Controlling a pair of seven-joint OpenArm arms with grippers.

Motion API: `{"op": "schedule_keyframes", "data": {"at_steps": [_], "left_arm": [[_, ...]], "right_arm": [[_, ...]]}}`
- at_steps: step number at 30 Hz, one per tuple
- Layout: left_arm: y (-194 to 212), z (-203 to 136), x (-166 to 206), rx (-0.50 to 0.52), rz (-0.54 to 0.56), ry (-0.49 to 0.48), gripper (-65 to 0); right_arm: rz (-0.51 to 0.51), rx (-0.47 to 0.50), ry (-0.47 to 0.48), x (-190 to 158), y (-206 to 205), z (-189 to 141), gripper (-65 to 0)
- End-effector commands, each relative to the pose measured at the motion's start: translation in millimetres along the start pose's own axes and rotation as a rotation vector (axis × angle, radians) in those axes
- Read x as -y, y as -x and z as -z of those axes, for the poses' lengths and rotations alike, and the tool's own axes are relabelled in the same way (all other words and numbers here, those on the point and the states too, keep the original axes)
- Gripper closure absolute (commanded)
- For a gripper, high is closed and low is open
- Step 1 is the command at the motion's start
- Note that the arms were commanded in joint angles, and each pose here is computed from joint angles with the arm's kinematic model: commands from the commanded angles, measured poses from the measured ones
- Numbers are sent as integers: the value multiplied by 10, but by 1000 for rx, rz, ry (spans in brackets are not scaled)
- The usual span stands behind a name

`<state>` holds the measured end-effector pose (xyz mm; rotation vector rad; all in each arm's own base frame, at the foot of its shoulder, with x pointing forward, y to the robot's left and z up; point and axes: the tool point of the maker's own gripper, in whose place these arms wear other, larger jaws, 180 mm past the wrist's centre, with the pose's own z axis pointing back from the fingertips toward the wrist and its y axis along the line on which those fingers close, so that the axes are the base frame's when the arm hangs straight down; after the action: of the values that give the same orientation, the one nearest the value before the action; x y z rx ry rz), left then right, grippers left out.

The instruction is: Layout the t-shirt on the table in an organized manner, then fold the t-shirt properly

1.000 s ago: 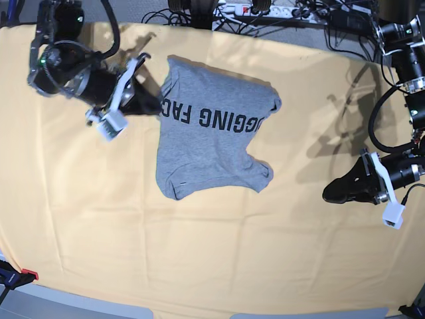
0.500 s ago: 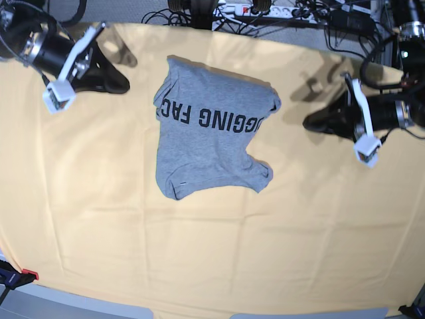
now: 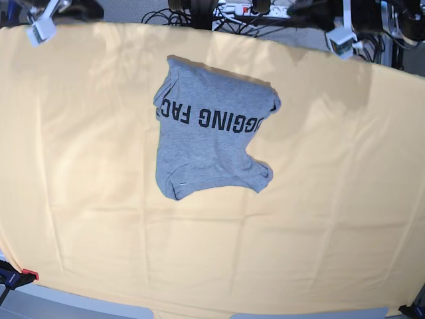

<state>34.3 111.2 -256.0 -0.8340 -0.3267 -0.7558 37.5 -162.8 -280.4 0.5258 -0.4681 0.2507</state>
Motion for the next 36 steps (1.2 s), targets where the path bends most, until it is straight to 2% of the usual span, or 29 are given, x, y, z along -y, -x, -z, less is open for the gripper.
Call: {"op": "schedule_keyframes", "data": {"at_steps": [1,3,5,8,11,14,18,23,26,28,31,34,36], "left_arm": [[78,4,126,-13,-38,31,0],[270,36,312,-41,-120,79,0],[469,77,431,-64,-204,98,0],[820,174,427,-124,-335,79,0],[1215,322,387,-199,-453,94,0],[1495,548,293,-207,-557,112,0],[1787,873,144,-224,-673,161,0],[2114,1280,-331,-286,-701,80,0],[2152,1496,-676,-254,-700,7,0],[2153,1642,-965,-217,-660,-73,0],[2129,1887,-1368,-168,-583,-201,0],[2140,2100,-1742,-177,-528,-349,0],[2105,2214,-1932,-158,-507,-425,0]], "right_arm": [[7,-23,-17,-75,70,-59,0],[39,-72,-32,-141,216,-95,0],[148,-133,-42,-68,512,-81,0],[287,-251,-36,69,1024,30,0],[381,-347,-33,152,1481,220,0],[420,-426,-37,213,1844,443,0],[417,-491,-31,332,2156,820,0],[375,-515,-5,531,2381,1322,0],[326,-528,6,631,2467,1564,0],[300,-502,5,679,2452,1744,0],[314,-466,121,888,2445,1979,0],[247,-482,229,1091,2455,2138,0],[209,-501,253,1139,2428,2237,0]]}}
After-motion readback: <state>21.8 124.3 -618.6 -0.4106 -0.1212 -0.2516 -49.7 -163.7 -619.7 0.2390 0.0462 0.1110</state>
